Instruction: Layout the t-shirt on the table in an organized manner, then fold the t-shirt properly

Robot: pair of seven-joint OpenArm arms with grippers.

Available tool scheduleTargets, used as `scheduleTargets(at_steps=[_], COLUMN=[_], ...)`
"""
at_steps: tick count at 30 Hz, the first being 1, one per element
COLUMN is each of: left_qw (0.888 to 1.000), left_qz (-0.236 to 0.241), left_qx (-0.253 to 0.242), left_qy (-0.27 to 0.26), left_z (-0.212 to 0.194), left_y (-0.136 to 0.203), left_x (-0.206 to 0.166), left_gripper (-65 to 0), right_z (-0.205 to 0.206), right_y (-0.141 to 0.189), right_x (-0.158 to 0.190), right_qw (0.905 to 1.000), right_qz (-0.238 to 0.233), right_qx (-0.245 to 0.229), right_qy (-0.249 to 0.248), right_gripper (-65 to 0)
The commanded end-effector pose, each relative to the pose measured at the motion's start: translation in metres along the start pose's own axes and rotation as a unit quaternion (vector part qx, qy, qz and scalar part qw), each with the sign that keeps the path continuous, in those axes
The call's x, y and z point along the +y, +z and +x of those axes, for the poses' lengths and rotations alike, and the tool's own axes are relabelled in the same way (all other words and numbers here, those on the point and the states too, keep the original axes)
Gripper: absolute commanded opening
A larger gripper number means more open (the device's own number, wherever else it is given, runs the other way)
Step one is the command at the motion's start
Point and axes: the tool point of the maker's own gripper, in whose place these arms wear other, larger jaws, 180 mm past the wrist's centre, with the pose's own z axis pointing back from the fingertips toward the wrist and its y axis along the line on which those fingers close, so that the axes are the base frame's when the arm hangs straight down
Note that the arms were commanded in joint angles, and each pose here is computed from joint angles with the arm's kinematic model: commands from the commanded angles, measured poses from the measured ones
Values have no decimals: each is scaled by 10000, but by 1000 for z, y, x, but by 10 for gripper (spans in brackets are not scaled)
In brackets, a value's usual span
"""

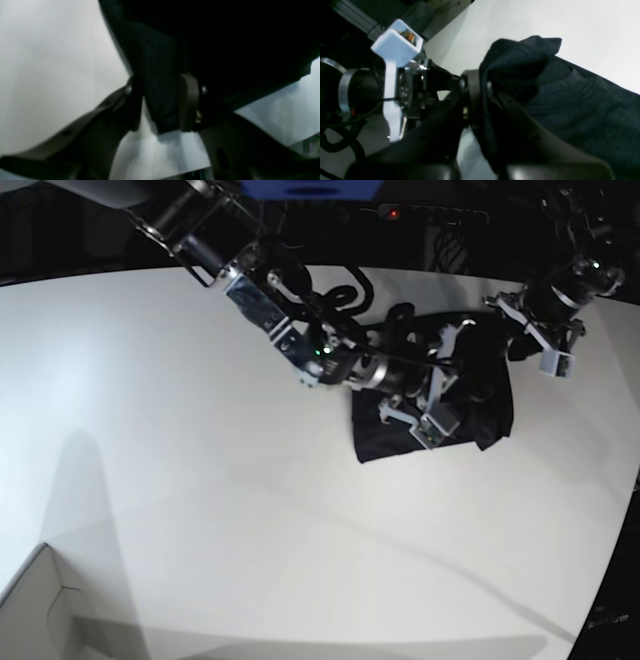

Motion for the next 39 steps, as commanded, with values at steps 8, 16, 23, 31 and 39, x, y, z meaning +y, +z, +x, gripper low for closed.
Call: scheduleTargets(at_steps=[8, 16, 23, 31, 39], left_qw=[9977, 9854, 9830, 9868, 9860], left_qz=[236, 1200, 1297, 223, -31], left_qx=[-634, -1144, -1217, -1516, -1601], left_qy=[-77, 395, 463, 530, 456], left_z=[38, 47, 47, 69, 83], left_y=[24, 78, 86, 52, 18], left_x=[12, 77, 81, 10, -27], left_gripper=[-416, -416, -416, -413, -413], right_z=[7, -1, 18, 1, -37], right_y=[-8, -12, 12, 79, 123], right_x=[33, 54, 18, -42, -60], right_qw=[9987, 9970, 9988, 9971, 9933], right_qz=[445, 692, 252, -652, -1133], right_qx=[-73, 39, -261, -376, -152], right_qy=[226, 352, 326, 117, -177], right_gripper=[-444, -422, -422, -421, -421])
